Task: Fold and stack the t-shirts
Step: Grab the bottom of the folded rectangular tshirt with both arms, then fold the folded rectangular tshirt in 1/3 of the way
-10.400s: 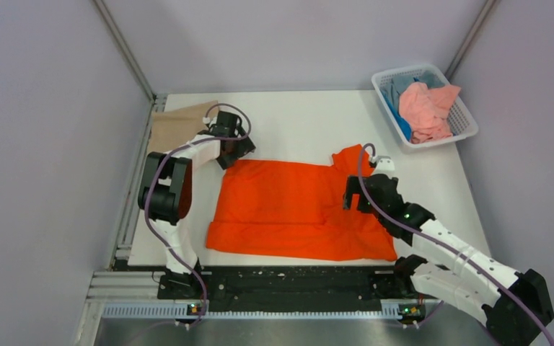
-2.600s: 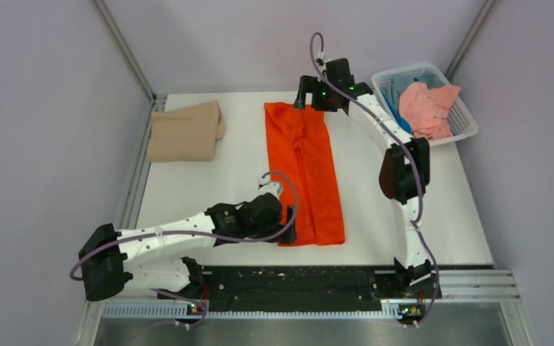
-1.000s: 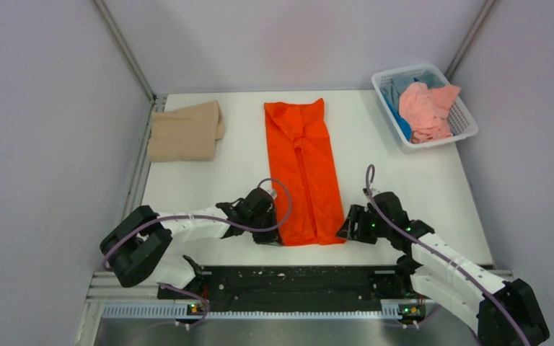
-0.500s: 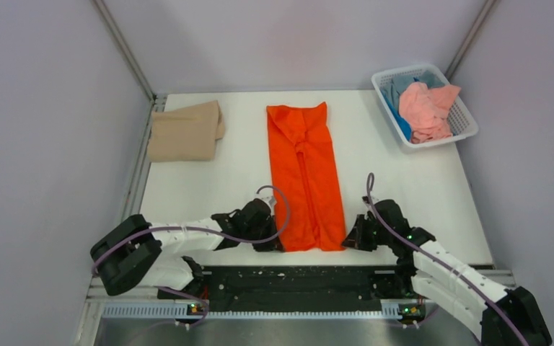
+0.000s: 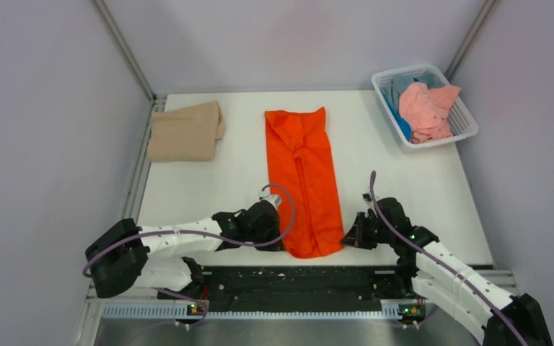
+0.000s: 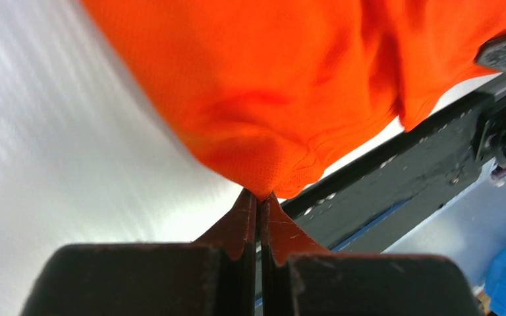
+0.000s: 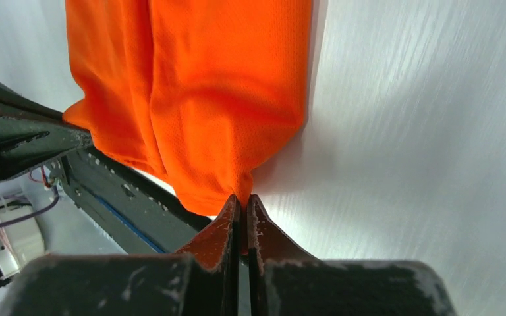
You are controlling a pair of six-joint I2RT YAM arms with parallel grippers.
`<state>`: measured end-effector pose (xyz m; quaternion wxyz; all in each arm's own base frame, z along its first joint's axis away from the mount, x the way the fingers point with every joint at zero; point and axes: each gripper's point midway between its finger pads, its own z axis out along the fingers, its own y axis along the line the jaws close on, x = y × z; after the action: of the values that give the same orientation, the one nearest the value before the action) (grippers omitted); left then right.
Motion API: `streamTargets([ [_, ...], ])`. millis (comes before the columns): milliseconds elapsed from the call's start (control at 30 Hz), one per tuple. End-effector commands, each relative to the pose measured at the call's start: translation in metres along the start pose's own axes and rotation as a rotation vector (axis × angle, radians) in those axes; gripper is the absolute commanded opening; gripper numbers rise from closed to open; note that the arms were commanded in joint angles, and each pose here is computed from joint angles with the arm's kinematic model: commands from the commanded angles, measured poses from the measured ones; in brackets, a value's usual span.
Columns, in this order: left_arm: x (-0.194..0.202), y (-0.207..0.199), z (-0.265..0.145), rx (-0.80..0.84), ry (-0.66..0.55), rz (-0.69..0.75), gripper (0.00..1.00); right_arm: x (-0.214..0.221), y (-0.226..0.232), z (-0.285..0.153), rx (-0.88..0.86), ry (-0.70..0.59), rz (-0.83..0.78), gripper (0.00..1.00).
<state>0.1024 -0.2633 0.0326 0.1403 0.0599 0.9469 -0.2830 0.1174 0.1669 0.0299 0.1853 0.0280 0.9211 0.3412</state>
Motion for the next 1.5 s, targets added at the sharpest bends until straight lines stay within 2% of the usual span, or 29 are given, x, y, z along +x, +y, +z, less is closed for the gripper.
streamTargets([
  [0, -0.045, -0.02, 0.001, -0.026, -0.114, 0.081, 0.0, -0.059, 0.039, -0.005, -0.044, -0.155, -0.112, 0.0],
  [267, -0.111, -0.025, -0.003, -0.041, -0.217, 0.042, 0.0, -0.134, 0.079, -0.014, -0.095, -0.414, -0.131, 0.0],
  [433, -0.16, -0.014, -0.011, -0.066, -0.301, -0.013, 0.0, -0.179, 0.084, -0.022, -0.016, -0.56, -0.147, 0.0],
  [633, -0.234, 0.01, -0.029, -0.246, -0.457, -0.05, 0.0, -0.231, 0.092, -0.022, 0.08, -0.678, -0.204, 0.0],
  [867, -0.271, 0.025, -0.029, -0.335, -0.49, -0.051, 0.0, -0.271, 0.095, -0.001, 0.167, -0.667, -0.276, 0.0],
  [1367, -0.306, 0.062, 0.007, -0.369, -0.395, -0.107, 0.0, -0.312, 0.06, 0.055, 0.175, -0.584, -0.23, 0.0],
  [1467, -0.309, 0.069, 0.015, -0.37, -0.38, -0.124, 0.09, -0.313, 0.055, 0.071, 0.167, -0.546, -0.222, 0.0],
])
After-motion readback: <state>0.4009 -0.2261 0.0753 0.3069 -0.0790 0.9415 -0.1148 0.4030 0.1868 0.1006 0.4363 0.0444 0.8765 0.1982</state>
